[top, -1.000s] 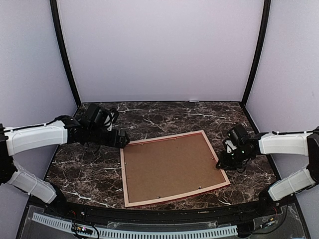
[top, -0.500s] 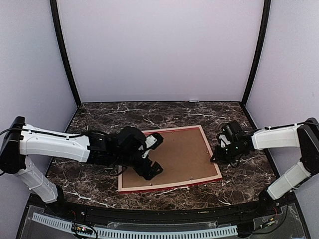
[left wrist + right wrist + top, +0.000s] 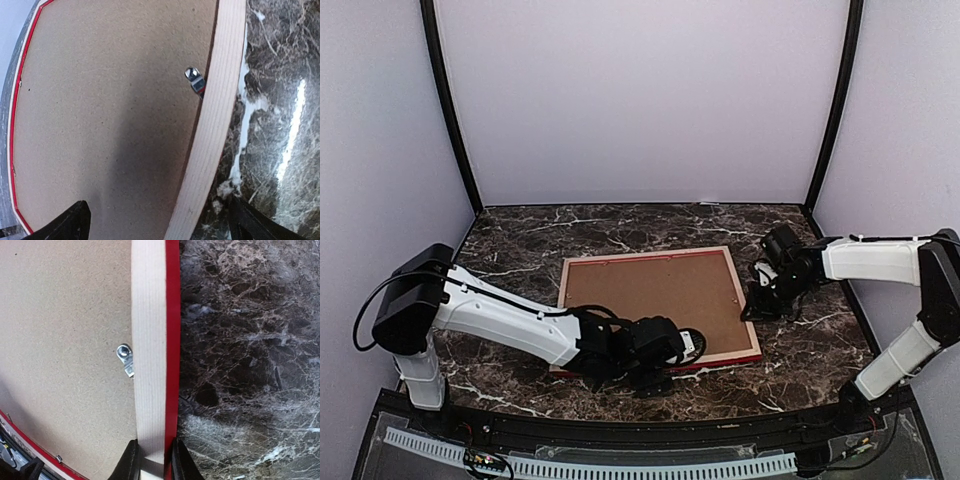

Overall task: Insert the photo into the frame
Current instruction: Pick up the photo frame from the center of the board.

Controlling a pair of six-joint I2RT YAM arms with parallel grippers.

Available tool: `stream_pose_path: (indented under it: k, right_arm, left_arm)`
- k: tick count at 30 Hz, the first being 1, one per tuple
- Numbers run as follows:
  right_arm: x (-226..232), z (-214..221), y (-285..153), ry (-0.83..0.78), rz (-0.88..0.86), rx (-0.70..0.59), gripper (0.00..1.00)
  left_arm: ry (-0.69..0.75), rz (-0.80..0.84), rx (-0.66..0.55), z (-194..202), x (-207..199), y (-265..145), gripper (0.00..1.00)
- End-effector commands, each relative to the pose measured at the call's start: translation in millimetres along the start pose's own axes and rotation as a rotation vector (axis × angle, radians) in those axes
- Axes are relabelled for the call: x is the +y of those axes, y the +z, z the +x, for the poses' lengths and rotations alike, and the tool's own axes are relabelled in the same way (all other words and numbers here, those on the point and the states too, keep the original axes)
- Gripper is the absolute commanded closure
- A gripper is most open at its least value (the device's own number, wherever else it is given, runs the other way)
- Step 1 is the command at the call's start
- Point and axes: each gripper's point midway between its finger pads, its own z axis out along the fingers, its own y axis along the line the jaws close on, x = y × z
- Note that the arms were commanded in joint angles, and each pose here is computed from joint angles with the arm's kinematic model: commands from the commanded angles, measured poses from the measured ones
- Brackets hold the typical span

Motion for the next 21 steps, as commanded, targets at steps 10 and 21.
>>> stream_pose_path:
  k: [10,21]
  right_arm:
    - [55.9,-9.8,-44.9,-0.055,-0.226,0.017,1.00]
    - [48.8,-6.2,-32.3,-0.052,-0.201,0.044,0.89]
  left_arm:
    - [0.214,-0.323,0.081,31.7,27.5,-5.1,0.03]
    - [0.181,-0.330,0.016,31.4,31.3,-27.8,0.18]
